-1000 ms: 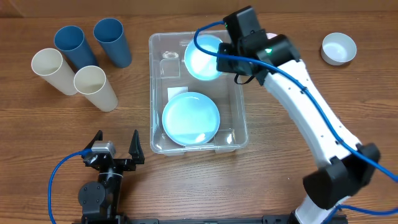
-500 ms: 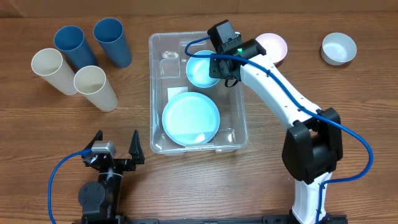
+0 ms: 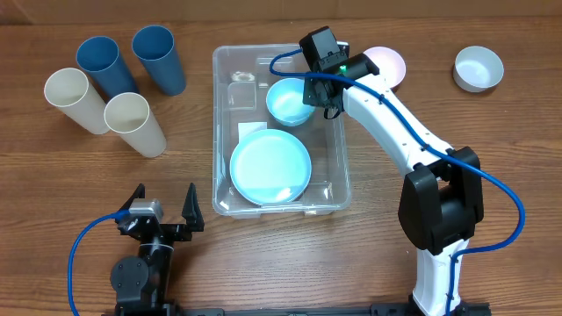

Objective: Pack container
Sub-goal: 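Release the bowl and move the right gripper to the pink bowl, then grasp the pink bowl and carry it over the bin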

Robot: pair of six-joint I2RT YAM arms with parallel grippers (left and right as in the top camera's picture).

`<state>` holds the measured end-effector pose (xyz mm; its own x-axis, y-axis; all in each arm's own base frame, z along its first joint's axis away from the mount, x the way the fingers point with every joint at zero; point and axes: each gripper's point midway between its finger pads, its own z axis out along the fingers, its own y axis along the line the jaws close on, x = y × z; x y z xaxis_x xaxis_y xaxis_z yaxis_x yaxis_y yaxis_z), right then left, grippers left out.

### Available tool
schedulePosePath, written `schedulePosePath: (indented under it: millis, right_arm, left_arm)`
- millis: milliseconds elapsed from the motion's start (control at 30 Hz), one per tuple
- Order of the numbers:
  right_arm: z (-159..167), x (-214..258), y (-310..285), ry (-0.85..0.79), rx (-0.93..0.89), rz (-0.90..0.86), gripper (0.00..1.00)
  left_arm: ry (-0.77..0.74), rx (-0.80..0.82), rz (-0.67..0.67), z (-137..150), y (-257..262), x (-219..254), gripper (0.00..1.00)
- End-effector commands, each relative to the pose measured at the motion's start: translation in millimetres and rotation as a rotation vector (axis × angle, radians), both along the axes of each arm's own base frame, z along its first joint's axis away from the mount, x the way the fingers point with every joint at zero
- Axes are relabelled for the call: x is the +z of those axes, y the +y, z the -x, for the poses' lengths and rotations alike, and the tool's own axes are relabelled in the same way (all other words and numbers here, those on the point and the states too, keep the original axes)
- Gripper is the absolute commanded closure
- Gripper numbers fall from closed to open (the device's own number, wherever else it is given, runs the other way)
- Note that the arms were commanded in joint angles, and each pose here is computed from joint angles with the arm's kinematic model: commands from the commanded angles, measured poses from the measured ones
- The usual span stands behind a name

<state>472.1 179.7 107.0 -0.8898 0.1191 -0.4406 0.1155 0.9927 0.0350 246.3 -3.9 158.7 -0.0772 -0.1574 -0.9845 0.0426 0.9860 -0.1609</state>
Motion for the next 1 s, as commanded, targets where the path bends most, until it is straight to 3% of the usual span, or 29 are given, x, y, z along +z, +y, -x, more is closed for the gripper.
schedulePosePath:
  millis: [0,100,267,433,467,667,967]
  right_arm:
    - [2,11,4,-0.003,0.017,0.005,0.75]
    - [3,35,18,-0.027,0.062,-0.012,0.75]
    - [-1,115,26,-0.142,0.067,-0.067,0.75]
    - [-23,171,-33,-0.257,-0.088,-0.084,0.66]
    - [-29,171,-54,-0.259,-0.146,-0.09,0.61]
    - [-60,128,-153,-0.175,-0.368,-0.189,0.58]
    - [-87,30,-181,-0.033,-0.425,-0.182,0.6]
  left_arm:
    - [-0.004,0.008,-0.012,0,2,0,0.0]
    - [-0.004,0.008,-0.012,0,2,0,0.0]
    - [-0.004,0.009,-0.012,0,2,0,0.0]
    - [-0.004,0.009,-0.012,0,2,0,0.0]
    - [-0.004,0.008,-0.012,0,2,0,0.0]
    - [-0.004,0.008,-0.012,0,2,0,0.0]
    - [-0.004,0.009,-0.012,0,2,0,0.0]
